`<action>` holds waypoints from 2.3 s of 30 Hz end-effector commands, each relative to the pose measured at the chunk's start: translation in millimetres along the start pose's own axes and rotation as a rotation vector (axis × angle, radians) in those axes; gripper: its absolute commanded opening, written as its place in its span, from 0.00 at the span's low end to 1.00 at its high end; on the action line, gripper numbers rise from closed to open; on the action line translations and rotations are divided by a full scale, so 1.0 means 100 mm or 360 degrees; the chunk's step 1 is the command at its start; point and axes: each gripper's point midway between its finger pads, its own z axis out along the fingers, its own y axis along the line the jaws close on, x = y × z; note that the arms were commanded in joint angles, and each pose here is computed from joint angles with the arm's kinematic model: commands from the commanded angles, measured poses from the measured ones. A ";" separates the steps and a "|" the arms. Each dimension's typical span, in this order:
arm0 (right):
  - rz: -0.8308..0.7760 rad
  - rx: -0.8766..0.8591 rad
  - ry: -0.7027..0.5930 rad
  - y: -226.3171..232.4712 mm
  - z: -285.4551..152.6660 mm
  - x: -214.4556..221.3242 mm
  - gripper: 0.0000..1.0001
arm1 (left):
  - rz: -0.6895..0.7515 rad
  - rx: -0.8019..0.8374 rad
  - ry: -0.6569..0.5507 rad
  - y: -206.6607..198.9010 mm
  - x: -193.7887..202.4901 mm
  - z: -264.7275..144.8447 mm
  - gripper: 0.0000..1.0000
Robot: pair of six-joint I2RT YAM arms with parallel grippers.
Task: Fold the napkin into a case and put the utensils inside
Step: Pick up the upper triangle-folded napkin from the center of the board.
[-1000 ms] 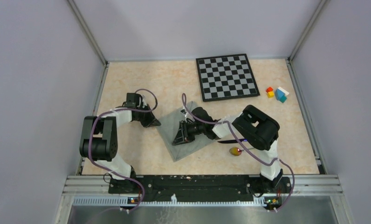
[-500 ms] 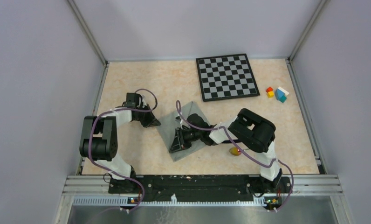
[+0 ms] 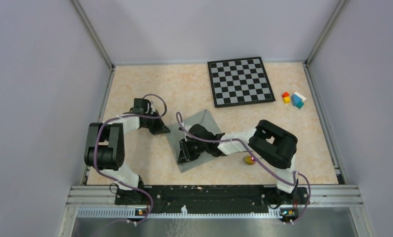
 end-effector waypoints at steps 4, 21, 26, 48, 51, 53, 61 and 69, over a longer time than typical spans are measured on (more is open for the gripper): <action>-0.0641 0.0632 0.0089 0.10 -0.34 0.02 0.34 | -0.0014 -0.0235 0.0007 0.38 0.06 0.09 0.00; -0.0948 0.1112 0.0164 0.30 -0.21 -0.07 0.49 | -0.0032 -0.0182 0.0018 0.35 0.06 0.13 0.00; -0.0879 0.1126 0.0186 0.24 -0.11 -0.01 0.43 | -0.0039 -0.0178 0.0022 0.36 0.07 0.13 0.00; -0.0762 0.1247 0.0255 -0.05 0.05 0.29 0.52 | -0.0055 -0.0161 0.0023 0.36 0.05 0.14 0.00; -0.0745 0.1288 0.0220 -0.14 0.01 0.31 0.50 | -0.0058 -0.0171 0.0022 0.38 0.06 0.14 0.00; -0.0756 0.1339 0.0197 -0.22 -0.02 0.30 0.46 | -0.0059 -0.0173 0.0020 0.38 0.05 0.14 0.00; -0.0844 0.1508 0.0147 -0.53 -0.08 0.29 0.12 | -0.0046 -0.0161 0.0011 0.36 0.05 0.12 0.00; -0.0917 0.1119 -0.0033 0.06 -0.04 0.01 0.00 | 0.0078 -0.0018 -0.0079 0.02 -0.11 -0.16 0.35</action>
